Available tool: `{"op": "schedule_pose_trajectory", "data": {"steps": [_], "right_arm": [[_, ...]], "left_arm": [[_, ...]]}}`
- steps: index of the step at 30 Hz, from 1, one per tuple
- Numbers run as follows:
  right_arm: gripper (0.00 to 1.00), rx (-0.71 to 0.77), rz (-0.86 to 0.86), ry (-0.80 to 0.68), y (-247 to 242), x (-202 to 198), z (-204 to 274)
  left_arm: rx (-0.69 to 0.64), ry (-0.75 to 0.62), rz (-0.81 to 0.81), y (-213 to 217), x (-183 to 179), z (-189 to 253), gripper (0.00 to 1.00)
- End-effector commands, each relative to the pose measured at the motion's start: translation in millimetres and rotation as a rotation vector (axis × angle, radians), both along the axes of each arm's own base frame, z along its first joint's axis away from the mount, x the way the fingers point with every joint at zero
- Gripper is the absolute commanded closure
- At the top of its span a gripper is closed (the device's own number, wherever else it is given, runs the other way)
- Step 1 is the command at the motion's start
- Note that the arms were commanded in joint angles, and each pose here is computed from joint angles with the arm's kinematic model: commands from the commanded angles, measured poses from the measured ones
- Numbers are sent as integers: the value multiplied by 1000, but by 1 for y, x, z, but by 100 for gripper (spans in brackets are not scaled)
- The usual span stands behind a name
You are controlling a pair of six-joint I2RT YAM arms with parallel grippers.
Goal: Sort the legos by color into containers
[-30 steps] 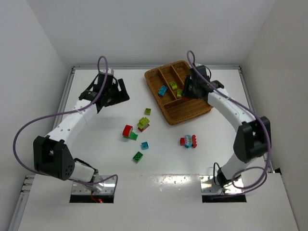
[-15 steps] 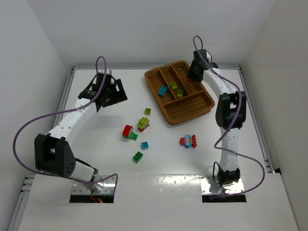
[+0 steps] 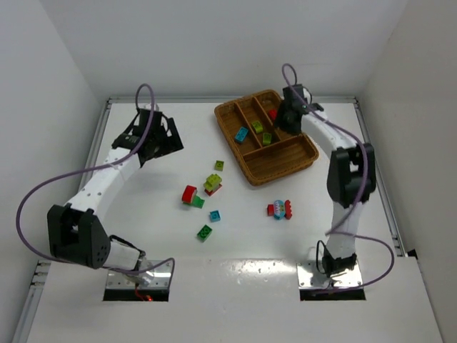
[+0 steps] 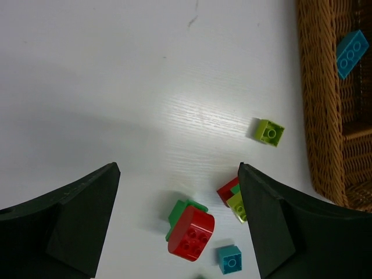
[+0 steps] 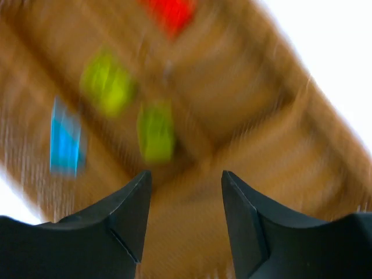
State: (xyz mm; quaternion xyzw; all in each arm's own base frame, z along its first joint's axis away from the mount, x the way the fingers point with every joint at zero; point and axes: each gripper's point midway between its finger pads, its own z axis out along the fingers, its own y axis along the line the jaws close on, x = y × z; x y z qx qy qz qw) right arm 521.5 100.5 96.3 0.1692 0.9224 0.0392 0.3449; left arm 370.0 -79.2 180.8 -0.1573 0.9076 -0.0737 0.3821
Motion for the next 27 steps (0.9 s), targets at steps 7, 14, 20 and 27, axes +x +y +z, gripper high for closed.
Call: {"op": "schedule_pose_trajectory", "data": {"steps": [7, 14, 20, 27], "right_arm": [[31, 34, 664, 23, 194, -238, 5], [21, 107, 844, 137, 255, -317, -37], [23, 61, 847, 163, 267, -311, -60], [33, 42, 865, 187, 282, -308, -76]], "left_arm": [[41, 27, 299, 74, -32, 0, 11], [-27, 11, 264, 65, -38, 2, 11], [-43, 5, 237, 60, -41, 2, 11], [-73, -17, 211, 53, -38, 8, 13]]}}
